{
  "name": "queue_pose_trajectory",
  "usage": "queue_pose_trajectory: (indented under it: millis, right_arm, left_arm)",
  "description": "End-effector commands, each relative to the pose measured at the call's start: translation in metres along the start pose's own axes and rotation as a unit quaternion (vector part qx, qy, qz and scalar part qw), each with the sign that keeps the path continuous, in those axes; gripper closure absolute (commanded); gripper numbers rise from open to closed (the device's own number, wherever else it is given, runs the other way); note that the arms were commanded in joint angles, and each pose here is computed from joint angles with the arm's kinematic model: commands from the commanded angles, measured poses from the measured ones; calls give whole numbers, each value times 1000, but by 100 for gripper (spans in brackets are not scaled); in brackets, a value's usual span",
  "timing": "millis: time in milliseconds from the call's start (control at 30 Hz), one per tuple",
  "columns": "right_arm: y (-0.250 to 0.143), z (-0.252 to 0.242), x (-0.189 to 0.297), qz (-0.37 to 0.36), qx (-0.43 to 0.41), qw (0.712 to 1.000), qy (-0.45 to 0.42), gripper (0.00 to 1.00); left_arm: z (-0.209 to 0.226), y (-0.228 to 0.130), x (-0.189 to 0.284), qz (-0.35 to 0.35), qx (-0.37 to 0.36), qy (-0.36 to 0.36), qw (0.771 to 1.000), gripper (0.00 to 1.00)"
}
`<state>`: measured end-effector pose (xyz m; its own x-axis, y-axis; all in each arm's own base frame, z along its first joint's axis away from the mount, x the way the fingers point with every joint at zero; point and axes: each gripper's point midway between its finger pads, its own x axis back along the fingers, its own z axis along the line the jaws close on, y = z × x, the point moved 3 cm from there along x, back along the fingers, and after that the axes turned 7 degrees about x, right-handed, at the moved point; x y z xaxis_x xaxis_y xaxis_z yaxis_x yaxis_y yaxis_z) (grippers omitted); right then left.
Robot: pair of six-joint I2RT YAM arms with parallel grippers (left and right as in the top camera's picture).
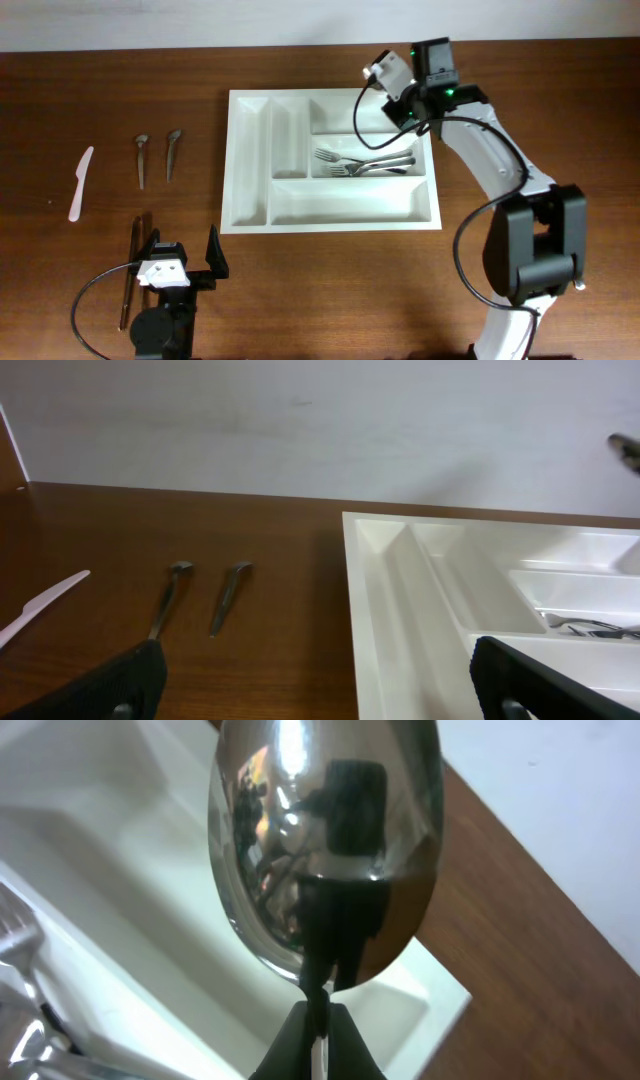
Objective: Pack container
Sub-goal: 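Lift the spoon and carry it with the right gripper over the tray, then lower the spoon into the upper right compartment and open the gripper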
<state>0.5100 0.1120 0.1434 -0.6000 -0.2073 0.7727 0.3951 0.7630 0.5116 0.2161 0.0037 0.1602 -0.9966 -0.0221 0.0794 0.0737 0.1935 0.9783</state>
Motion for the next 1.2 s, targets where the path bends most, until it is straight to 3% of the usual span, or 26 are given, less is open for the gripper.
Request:
queue_pose_trajectory:
  millis: [0, 600, 667, 767, 833, 967, 1067, 1167]
  right_arm:
    - [8, 3, -8, -12, 37, 999, 3, 96]
    - [20, 36, -22, -33, 100, 993, 53, 95]
    - [22, 41, -22, -32, 104, 992, 58, 86]
    - [27, 48, -22, -34, 110, 991, 63, 81]
    - [29, 51, -22, -35, 113, 991, 64, 57]
    - [30, 50, -22, -36, 109, 991, 63, 43]
    - [34, 33, -17, -23, 54, 998, 28, 22]
    - [37, -3, 2, 14, -32, 998, -54, 10]
  left_arm:
    - [0, -1, 0, 0, -4, -2, 1000, 1]
    - [0, -1, 0, 0, -4, -2, 1000, 1]
    - [0, -1, 0, 0, -4, -2, 1000, 1]
    - [0, -1, 0, 0, -4, -2, 1000, 1]
    - [0, -1, 0, 0, -4, -2, 1000, 1]
    - [0, -1, 0, 0, -4, -2, 1000, 1]
    - [0, -1, 0, 0, -4, -2, 1000, 1]
    - [0, -1, 0, 0, -4, -2, 1000, 1]
